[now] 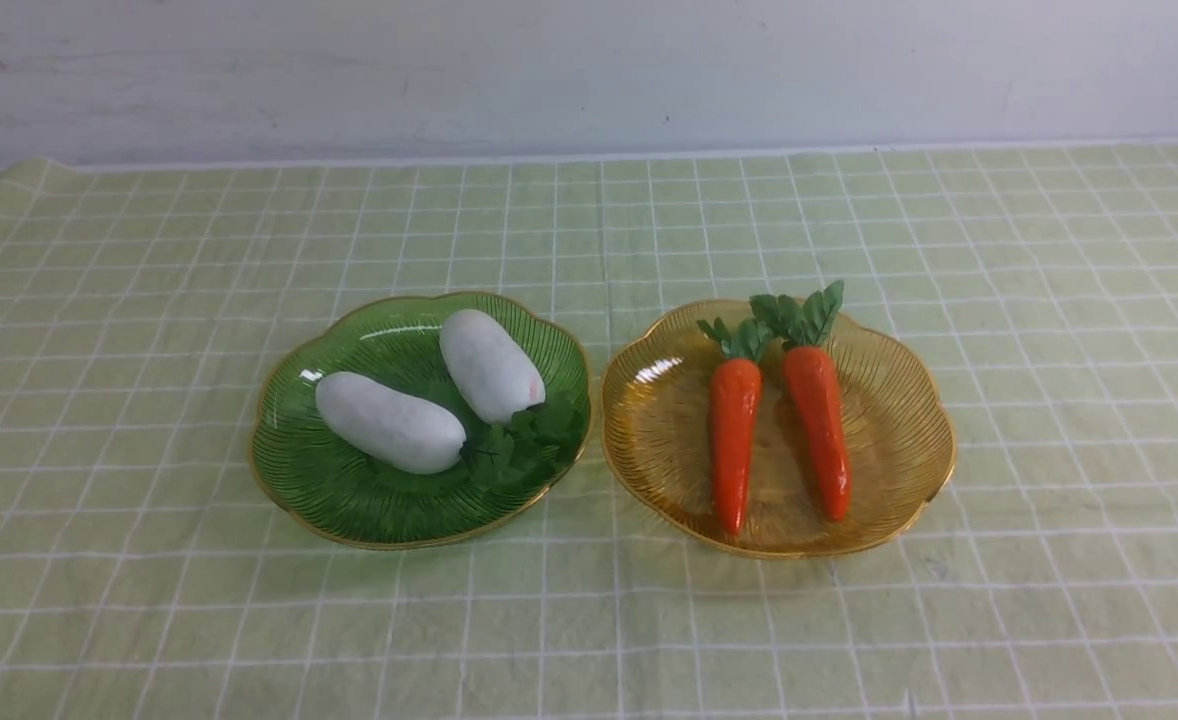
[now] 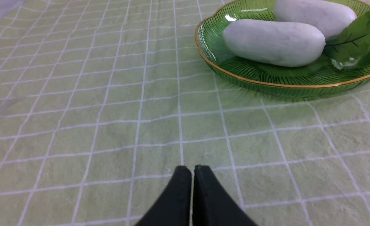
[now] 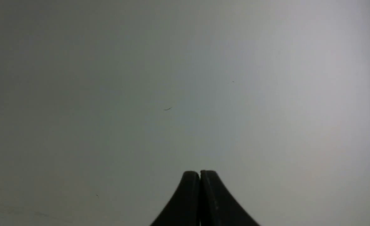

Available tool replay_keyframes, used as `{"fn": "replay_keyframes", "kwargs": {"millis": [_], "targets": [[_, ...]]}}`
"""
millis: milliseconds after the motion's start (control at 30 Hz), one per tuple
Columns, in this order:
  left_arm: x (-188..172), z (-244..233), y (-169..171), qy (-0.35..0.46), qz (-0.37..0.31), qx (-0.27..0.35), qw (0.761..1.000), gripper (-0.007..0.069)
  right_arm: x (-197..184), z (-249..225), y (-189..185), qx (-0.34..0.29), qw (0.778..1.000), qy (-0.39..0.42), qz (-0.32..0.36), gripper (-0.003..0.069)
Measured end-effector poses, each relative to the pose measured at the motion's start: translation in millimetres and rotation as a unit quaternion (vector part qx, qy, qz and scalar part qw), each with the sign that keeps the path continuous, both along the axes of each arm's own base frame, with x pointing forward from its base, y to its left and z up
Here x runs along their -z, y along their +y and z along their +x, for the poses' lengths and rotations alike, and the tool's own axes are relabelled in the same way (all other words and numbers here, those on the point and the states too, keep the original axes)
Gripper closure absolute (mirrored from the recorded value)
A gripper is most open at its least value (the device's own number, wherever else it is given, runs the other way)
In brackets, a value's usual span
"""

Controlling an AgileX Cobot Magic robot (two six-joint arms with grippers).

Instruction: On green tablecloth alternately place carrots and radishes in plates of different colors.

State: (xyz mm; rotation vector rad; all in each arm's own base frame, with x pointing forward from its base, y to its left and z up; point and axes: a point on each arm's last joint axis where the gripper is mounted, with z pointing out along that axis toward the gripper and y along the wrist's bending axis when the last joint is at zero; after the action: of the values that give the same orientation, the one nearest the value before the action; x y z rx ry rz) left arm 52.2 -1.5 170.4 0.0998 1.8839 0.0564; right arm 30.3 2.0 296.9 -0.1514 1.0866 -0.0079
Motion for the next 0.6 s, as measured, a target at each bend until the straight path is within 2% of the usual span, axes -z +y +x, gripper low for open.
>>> {"fn": "replay_keyframes", "kwargs": {"millis": [133, 367, 500, 600], "targets": [[0, 0, 0, 0.0, -0.001, -0.001, 1.0, 0.0633, 0, 0, 1, 0.021, 0.998, -0.008, -0.05, 0.0673], [0, 0, 0, 0.0, -0.001, -0.001, 1.0, 0.0633, 6, 2, 2, 0.017, 0.997, 0.026, -0.067, 0.0673], [0, 0, 0, 0.0, -0.001, -0.001, 1.0, 0.0633, 39, 13, 6, -0.001, 0.987, 0.138, -0.079, 0.0673], [0, 0, 0, 0.0, -0.001, 0.0, 1.0, 0.0633, 75, 21, 6, 0.004, 0.971, 0.234, -0.048, 0.0673]]}}
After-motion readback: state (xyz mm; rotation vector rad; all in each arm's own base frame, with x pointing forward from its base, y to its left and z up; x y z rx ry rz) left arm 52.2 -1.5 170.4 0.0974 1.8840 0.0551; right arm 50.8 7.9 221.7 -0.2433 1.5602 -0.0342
